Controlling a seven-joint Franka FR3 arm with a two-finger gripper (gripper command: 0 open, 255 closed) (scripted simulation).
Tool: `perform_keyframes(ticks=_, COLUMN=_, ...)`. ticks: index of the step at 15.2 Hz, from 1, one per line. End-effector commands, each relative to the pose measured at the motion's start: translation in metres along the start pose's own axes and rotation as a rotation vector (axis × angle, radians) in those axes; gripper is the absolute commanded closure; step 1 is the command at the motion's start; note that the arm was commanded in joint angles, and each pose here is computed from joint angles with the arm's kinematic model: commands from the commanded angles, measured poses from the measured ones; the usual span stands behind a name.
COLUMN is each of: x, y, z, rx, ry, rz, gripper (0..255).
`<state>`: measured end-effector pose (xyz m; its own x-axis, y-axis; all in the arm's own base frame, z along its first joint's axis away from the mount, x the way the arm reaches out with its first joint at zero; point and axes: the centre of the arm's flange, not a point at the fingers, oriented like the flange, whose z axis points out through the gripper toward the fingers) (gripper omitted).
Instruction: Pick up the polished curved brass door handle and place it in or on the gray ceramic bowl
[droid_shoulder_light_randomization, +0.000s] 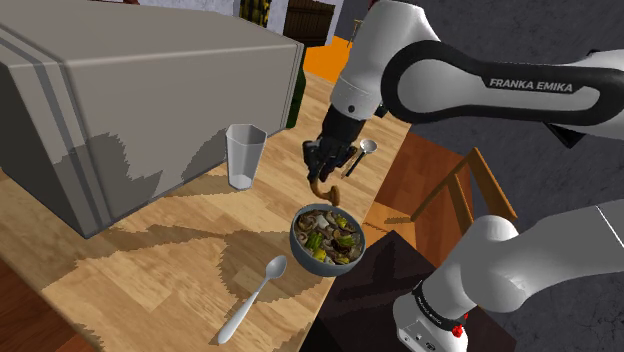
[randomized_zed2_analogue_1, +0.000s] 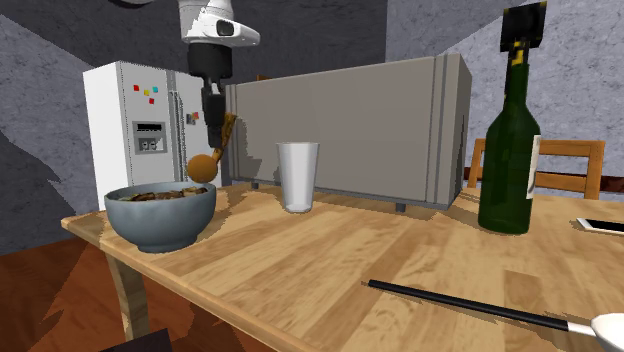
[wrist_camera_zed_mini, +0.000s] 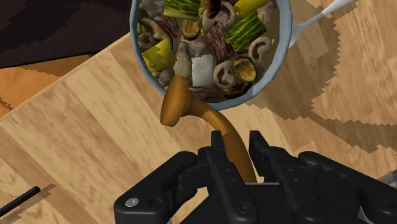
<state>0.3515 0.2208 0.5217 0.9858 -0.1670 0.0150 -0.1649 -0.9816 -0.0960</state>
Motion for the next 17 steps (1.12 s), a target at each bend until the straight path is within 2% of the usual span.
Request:
perform_keyframes(ticks=1, x=-0.027, y=-0.005, z=0.002, rx=0.000, ry=0.000, rz=0.001, gripper=255)
perform_keyframes(ticks=6, x=-0.092, y=-0.019, z=0.003, rx=0.000, ry=0.000, rz=0.001, gripper=255)
perform_keyframes(ticks=17, x=-0.093, y=-0.013, z=0.061, rx=0.000, ry=0.000, rz=0.001, gripper=255)
